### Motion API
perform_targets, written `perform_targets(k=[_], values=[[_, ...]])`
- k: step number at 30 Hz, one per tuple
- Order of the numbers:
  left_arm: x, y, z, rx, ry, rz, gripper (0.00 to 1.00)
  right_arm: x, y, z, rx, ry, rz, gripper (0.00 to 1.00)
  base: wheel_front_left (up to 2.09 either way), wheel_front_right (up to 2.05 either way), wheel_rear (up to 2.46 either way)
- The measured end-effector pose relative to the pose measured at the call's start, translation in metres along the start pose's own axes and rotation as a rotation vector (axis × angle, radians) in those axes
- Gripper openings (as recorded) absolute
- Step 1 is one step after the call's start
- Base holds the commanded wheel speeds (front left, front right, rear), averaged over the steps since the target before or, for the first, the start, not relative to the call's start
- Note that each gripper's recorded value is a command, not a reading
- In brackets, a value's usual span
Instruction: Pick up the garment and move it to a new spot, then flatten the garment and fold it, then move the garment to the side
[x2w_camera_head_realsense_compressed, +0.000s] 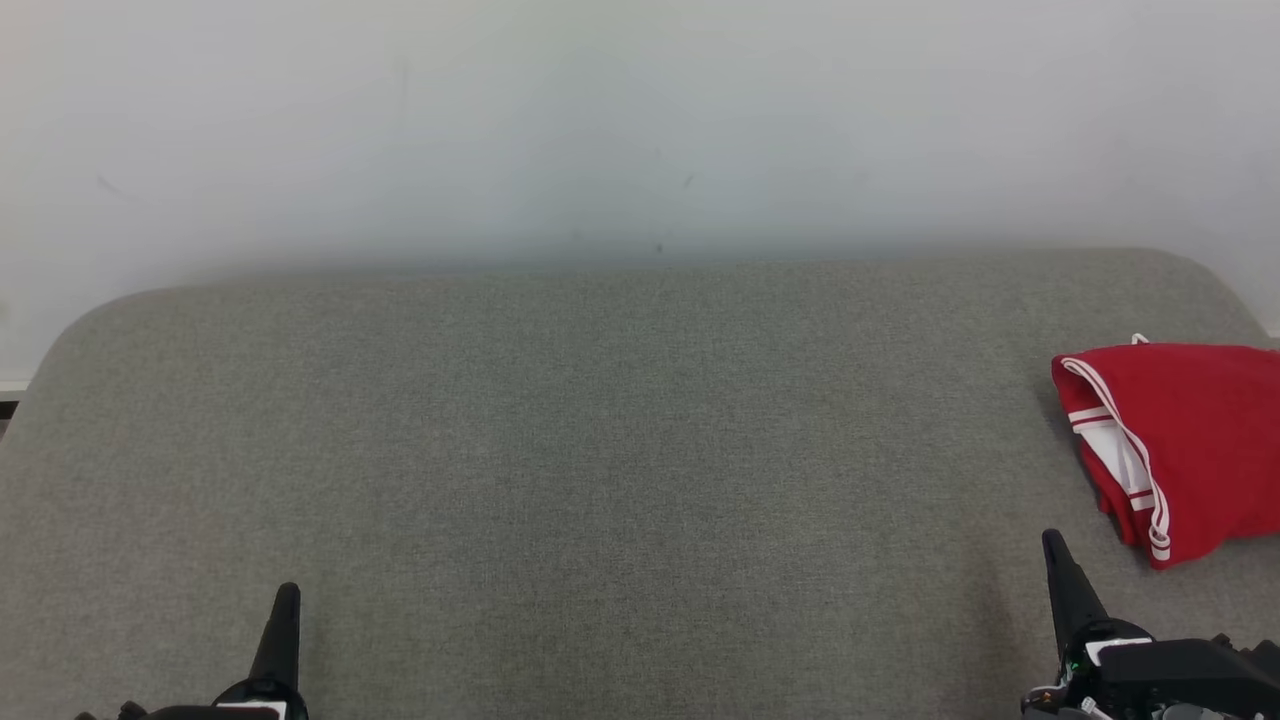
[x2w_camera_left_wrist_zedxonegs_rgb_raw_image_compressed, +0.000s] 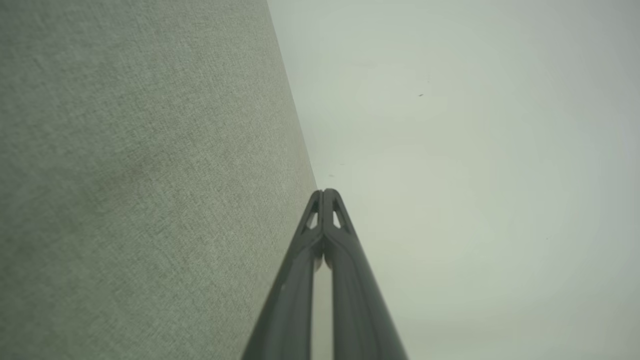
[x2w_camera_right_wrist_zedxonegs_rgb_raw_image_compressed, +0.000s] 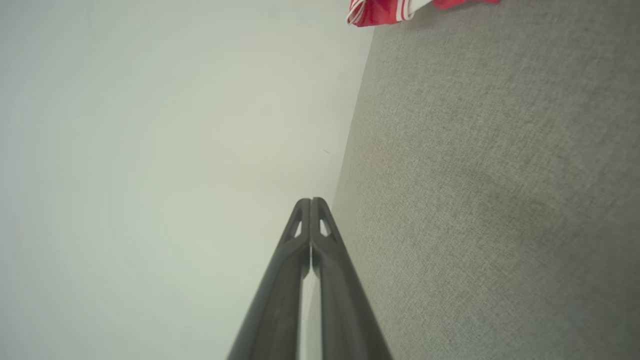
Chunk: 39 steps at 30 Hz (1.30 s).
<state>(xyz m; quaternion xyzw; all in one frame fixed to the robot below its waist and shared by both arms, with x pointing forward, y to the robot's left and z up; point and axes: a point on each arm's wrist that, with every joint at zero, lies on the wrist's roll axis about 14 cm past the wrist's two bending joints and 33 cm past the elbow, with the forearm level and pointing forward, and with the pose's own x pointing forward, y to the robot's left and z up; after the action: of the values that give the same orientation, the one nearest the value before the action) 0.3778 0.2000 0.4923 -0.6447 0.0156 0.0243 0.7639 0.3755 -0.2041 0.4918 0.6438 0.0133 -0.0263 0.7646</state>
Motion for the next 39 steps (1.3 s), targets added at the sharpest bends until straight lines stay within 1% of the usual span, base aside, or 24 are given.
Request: perform_targets(k=[26,39], values=[[0.009,-0.012,0.001,-0.169,0.014,-0.044,0.0,0.011,0.014,-0.002,0.168,0.02,0.049,0.0,0.0,0.0,0.0],[0.009,-0.012,0.001,-0.172,0.016,-0.046,0.0,0.012,0.015,-0.002,0.173,0.019,0.052,0.0,0.0,0.0,0.0]])
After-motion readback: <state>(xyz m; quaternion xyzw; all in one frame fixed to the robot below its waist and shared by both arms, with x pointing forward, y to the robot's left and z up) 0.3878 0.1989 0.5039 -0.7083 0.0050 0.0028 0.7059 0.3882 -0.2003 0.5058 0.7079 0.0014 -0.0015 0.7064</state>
